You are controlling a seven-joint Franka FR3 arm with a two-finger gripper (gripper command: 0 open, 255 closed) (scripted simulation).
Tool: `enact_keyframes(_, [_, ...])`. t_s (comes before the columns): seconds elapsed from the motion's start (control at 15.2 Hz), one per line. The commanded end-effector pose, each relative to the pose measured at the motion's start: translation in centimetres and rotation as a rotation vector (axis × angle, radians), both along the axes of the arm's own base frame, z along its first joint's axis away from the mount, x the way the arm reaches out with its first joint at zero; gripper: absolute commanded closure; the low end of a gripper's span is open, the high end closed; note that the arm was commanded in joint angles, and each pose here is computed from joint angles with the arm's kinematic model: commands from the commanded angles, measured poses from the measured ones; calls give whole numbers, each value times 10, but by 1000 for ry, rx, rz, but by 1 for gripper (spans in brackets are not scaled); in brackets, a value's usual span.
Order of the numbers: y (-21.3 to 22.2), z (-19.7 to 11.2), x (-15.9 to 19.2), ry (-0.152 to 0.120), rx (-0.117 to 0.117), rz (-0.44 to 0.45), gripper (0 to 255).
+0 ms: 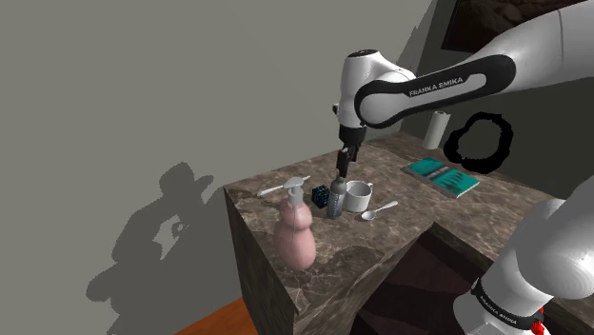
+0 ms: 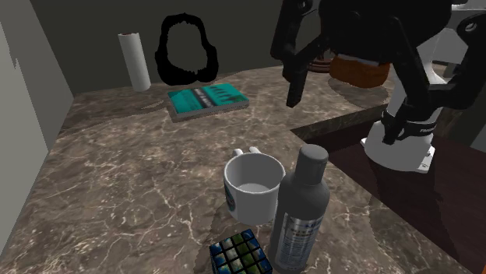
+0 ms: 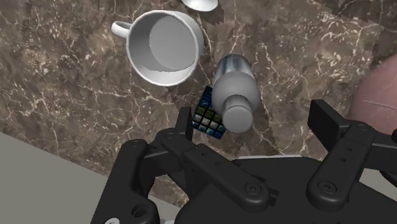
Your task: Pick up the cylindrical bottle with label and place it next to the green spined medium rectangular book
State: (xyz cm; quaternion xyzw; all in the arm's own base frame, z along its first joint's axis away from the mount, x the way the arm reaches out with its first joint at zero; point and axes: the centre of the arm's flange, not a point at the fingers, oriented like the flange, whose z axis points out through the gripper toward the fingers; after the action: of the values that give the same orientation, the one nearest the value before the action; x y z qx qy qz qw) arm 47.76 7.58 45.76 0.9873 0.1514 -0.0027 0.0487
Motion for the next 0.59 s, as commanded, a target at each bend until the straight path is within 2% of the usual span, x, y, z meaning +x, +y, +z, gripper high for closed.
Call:
enact_keyframes(0.0, [6, -12, 18, -18, -14, 23, 0])
enact_keyframes(0.53, [2, -51, 19, -18, -14, 23, 0])
